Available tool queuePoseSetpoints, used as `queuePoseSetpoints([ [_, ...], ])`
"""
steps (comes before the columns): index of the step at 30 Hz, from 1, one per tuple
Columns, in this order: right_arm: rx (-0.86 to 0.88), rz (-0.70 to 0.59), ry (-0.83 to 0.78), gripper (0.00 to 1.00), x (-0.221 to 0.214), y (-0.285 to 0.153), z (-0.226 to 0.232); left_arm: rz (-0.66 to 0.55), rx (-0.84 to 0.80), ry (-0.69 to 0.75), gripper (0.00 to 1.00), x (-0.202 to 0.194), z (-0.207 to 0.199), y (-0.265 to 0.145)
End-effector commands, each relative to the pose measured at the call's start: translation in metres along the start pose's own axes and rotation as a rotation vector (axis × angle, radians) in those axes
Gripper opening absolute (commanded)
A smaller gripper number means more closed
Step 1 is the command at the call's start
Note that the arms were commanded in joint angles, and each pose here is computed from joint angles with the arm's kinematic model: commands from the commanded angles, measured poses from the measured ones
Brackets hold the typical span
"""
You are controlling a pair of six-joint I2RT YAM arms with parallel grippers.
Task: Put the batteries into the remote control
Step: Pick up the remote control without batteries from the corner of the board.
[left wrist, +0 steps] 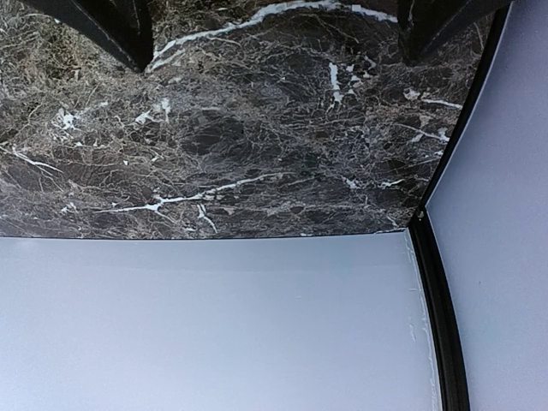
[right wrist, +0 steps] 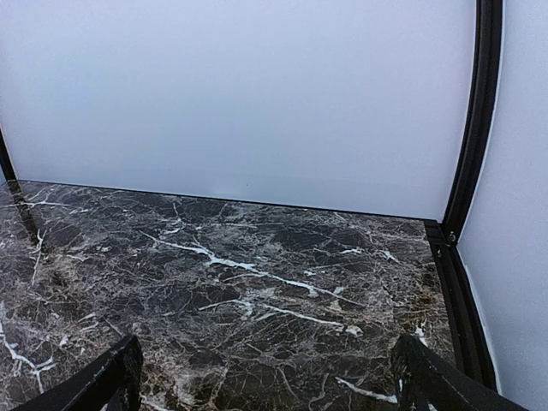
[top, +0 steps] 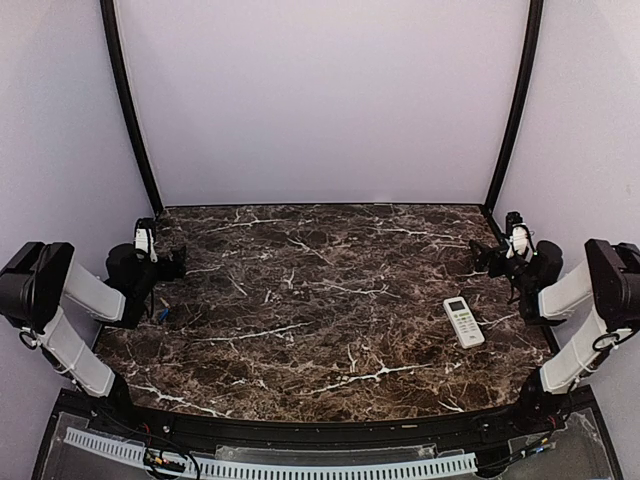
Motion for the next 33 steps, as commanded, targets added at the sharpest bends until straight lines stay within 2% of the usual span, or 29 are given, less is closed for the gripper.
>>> queuePoseSetpoints([
  [1,0.016,-0.041,-0.029,0.98,0.010,0.005,0.002,-0.041,-0.014,0.018,0.99,0.011,-0.003,0.004],
  [5,0.051,-0.062,-0.040,0.98,0.015,0.002,0.008,-0.039,-0.010,0.015,0.99,0.012,-0.002,0.004],
  [8,0.047,-0.052,-0.045,0.98,0.039,-0.002,0.008,-0.037,0.000,0.008,0.99,0.015,0.000,0.005],
  [11,-0.011,0.075,0.113,0.98,0.065,0.000,0.000,0.022,0.108,-0.042,0.99,0.035,0.013,0.006],
  [12,-0.009,0.156,0.164,0.98,0.064,-0.002,0.003,0.043,0.152,-0.048,0.99,0.054,0.018,0.008],
  [13,-0.011,0.191,0.185,0.97,0.071,-0.004,0.007,0.004,0.145,-0.029,0.99,0.073,0.017,0.009],
  [16,-0.091,0.331,0.219,0.95,0.078,-0.010,0.020,-0.172,0.025,-0.025,0.99,0.132,0.002,-0.002],
  [19,-0.183,0.543,0.290,0.94,0.065,-0.016,0.036,-0.140,-0.124,-0.091,0.99,0.170,-0.021,0.000],
  [21,-0.212,0.701,0.314,0.93,0.050,-0.021,0.048,-0.129,-0.222,-0.049,0.99,0.185,-0.045,-0.001],
  [22,-0.216,0.807,0.324,0.94,0.038,-0.027,0.056,-0.153,-0.280,0.022,0.99,0.197,-0.065,-0.004],
  [26,-0.232,1.074,0.325,0.98,0.007,-0.038,0.076,-0.169,-0.503,0.227,0.99,0.215,-0.128,-0.027],
  [30,-0.265,1.222,0.347,0.98,-0.015,-0.044,0.080,-0.120,-0.766,0.249,0.99,0.203,-0.163,-0.054],
  [33,-0.231,1.347,0.364,0.98,-0.035,-0.045,0.086,-0.138,-0.852,0.260,0.99,0.192,-0.172,-0.067],
])
Point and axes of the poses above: each gripper's point midway between its finger pads, its own y axis out along the fingers, its own z axis along the line the jaws close on, x = y × z, the point moved 5 cm from there along -y, back along the fingers, and after that the axes turned 1 degree about -y, right-handed, at the moved point
